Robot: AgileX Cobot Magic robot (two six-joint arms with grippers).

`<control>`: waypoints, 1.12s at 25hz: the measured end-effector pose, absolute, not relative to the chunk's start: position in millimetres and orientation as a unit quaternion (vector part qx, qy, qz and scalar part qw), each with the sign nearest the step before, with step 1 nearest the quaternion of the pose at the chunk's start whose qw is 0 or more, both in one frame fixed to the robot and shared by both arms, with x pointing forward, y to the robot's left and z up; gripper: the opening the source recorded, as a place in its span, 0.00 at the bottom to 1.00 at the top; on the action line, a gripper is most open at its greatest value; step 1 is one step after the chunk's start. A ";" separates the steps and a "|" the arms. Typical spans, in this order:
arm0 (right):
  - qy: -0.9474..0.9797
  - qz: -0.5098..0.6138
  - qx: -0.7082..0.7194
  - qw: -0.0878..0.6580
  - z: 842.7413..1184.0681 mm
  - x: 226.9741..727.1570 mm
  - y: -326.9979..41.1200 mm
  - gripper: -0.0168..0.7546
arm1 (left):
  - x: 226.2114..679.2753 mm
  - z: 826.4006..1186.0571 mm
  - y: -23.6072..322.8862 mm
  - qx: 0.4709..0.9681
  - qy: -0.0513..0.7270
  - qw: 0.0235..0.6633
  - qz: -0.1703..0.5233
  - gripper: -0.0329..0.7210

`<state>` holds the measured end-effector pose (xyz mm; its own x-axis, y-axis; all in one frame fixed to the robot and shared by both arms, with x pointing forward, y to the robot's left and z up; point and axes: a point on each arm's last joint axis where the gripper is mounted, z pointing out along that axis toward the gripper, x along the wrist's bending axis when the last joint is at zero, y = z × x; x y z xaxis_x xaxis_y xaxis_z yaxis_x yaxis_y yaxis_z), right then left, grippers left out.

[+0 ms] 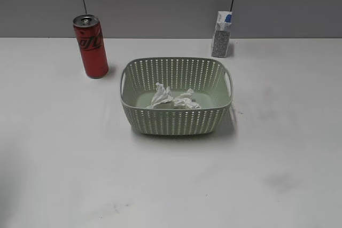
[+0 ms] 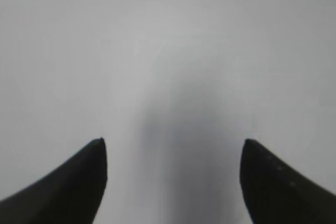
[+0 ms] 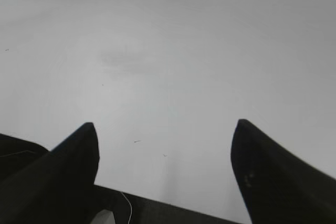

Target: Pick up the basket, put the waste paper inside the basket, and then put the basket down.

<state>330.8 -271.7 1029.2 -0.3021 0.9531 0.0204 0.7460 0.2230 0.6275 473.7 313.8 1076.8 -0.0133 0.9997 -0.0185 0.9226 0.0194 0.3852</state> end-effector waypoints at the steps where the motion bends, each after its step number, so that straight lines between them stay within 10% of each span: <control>1: 0.758 0.278 0.557 0.195 1029.0 323.7 -273.5 0.79 | 457.8 1078.8 312.1 0.684 0.697 0.159 0.144 0.83; 17: 0.686 0.411 0.514 0.310 1038.8 253.2 -289.7 0.79 | 251.0 1059.9 296.1 0.617 0.616 0.350 0.342 0.82; 28: 0.682 0.417 0.510 0.317 1038.2 250.1 -290.6 0.79 | 236.9 1054.6 295.4 0.600 0.599 0.375 0.374 0.72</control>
<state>250.1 -290.6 1038.2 -0.2787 0.9604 -0.0064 0.4326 0.1315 0.8919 236.9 295.4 1054.6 0.0025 1.0000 -0.0014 0.4389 0.0002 0.8985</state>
